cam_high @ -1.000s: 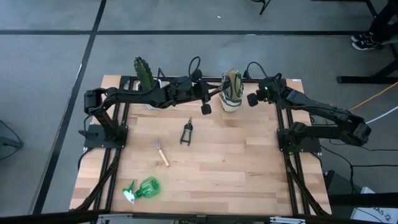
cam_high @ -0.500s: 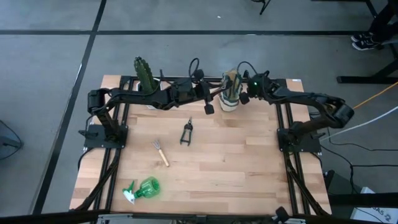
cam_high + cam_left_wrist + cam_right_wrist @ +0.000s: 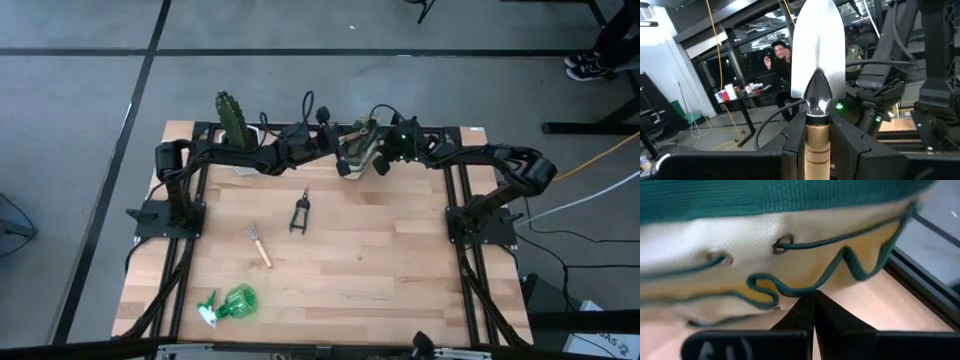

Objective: Pick & Place Garden tools in Gardening bag
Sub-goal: Put the trowel into the gardening bag

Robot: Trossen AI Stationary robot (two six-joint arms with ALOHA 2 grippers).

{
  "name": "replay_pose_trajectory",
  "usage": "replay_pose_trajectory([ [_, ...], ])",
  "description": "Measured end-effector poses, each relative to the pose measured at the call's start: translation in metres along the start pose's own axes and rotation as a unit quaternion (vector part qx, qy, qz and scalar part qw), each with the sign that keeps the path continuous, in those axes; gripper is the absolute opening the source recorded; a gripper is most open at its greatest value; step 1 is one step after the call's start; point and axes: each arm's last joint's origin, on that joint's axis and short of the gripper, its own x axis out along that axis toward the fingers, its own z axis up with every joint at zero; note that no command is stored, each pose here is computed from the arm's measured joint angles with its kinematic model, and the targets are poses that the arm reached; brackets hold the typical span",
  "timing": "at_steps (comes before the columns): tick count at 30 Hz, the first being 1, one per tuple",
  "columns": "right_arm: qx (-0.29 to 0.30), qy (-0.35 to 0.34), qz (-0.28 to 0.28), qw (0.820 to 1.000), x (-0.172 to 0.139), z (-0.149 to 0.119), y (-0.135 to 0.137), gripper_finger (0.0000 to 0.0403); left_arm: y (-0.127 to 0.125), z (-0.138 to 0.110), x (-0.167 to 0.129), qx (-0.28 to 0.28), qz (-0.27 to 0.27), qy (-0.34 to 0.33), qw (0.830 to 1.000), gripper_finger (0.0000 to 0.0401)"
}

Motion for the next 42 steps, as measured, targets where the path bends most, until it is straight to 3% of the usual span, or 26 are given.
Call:
replay_pose_trajectory([
  [10,-0.093,-0.048,0.056,0.993,-0.001,0.009,0.036,0.0008,0.003,-0.01,0.004,-0.033,-0.002,-0.005,0.999,0.0061],
  [16,-0.131,-0.061,0.142,0.979,-0.003,0.009,0.053,0.0008,-0.01,-0.01,0.003,-0.038,-0.019,0.009,0.999,0.0061],
  [24,-0.142,-0.072,0.154,0.975,-0.018,0.014,0.056,0.0008,-0.037,-0.005,-0.004,-0.035,-0.038,0.036,0.998,0.0059],
  [30,-0.139,-0.091,0.148,0.975,-0.046,0.023,0.05,0.0011,-0.032,-0.001,-0.034,-0.05,0.01,-0.003,0.999,0.0059],
  [34,-0.124,-0.142,0.164,0.968,-0.063,0.034,0.048,0.0024,-0.028,-0.013,-0.055,-0.075,0.037,-0.008,0.996,0.0059],
  [42,-0.118,-0.265,0.229,0.929,-0.08,0.056,0.058,0.0092,-0.026,-0.011,-0.062,-0.109,-0.01,-0.085,0.99,0.0059],
])
